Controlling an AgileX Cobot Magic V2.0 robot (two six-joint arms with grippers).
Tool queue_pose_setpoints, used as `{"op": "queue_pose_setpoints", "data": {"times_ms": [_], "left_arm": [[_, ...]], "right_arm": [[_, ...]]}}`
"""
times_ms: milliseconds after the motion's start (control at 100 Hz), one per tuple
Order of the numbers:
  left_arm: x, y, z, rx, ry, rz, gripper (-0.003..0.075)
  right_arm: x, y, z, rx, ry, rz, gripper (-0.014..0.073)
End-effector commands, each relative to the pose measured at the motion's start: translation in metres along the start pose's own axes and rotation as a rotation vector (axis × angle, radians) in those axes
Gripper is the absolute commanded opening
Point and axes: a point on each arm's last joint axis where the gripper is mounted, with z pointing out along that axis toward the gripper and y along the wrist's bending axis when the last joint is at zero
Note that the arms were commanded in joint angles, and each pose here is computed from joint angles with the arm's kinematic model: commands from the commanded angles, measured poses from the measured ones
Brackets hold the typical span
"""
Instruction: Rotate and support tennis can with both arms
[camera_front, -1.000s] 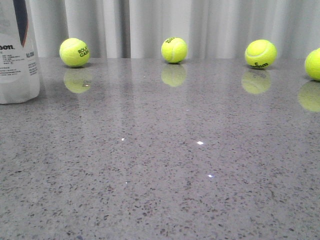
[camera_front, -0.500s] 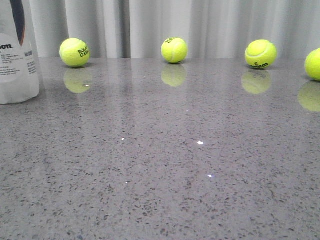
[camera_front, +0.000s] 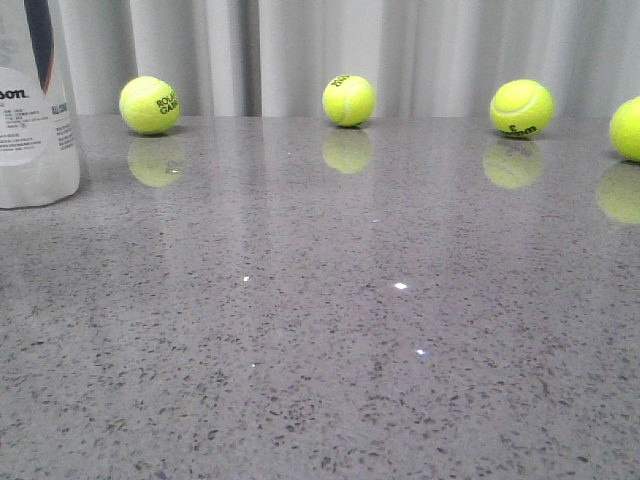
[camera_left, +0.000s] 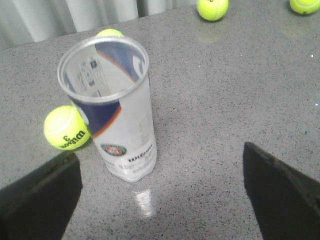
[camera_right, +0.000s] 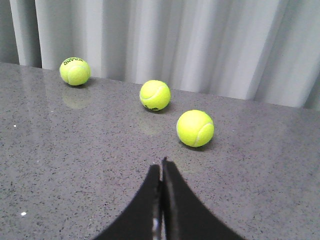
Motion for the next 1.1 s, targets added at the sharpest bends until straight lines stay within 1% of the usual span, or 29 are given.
{"op": "queue_pose_setpoints", "data": {"times_ms": [0, 170, 340, 500, 550, 600, 670, 860, 880, 930, 940, 1090], "left_arm": [[0.007, 0.000, -0.012, -0.014, -0.177, -0.045, 0.0619], [0.045, -0.002, -0.014, -0.022, -0.294, -0.087, 0.0619], [0.077, -0.002, -0.002, -0.037, -0.379, -0.097, 0.0619], [0.093, -0.001, 0.011, -0.049, -0.433, -0.103, 0.0615], [0.096, -0.001, 0.013, -0.052, -0.447, -0.104, 0.0594], [0.097, -0.001, 0.014, -0.055, -0.464, -0.104, 0.0553], [0.097, -0.001, 0.015, -0.055, -0.462, -0.104, 0.0459], [0.097, -0.001, 0.018, -0.056, -0.456, -0.104, 0.0102], [0.097, -0.001, 0.018, -0.056, -0.455, -0.104, 0.0077], [0.097, -0.001, 0.018, -0.056, -0.455, -0.104, -0.0015], [0.097, -0.001, 0.018, -0.056, -0.456, -0.104, -0.0024], [0.097, -0.001, 0.018, -0.056, -0.457, -0.104, -0.0021]], "right_arm": [[-0.015, -0.003, -0.002, 0.031, -0.095, 0.003, -0.0066], [-0.015, -0.003, -0.002, 0.031, -0.095, 0.003, -0.0066], [-0.015, -0.003, -0.002, 0.031, -0.095, 0.003, -0.0066], [-0.015, -0.003, -0.002, 0.031, -0.095, 0.003, -0.0066], [-0.015, -0.003, -0.002, 0.031, -0.095, 0.003, -0.0066], [-0.015, -0.003, -0.002, 0.031, -0.095, 0.003, -0.0066], [-0.015, -0.003, -0.002, 0.031, -0.095, 0.003, -0.0066], [-0.015, -0.003, -0.002, 0.031, -0.095, 0.003, -0.0066], [-0.015, -0.003, -0.002, 0.031, -0.095, 0.003, -0.0066], [-0.015, -0.003, -0.002, 0.031, -0.095, 0.003, -0.0066], [-0.015, -0.003, -0.002, 0.031, -0.095, 0.003, -0.0066], [-0.015, -0.003, -0.002, 0.031, -0.095, 0.003, -0.0066]]}}
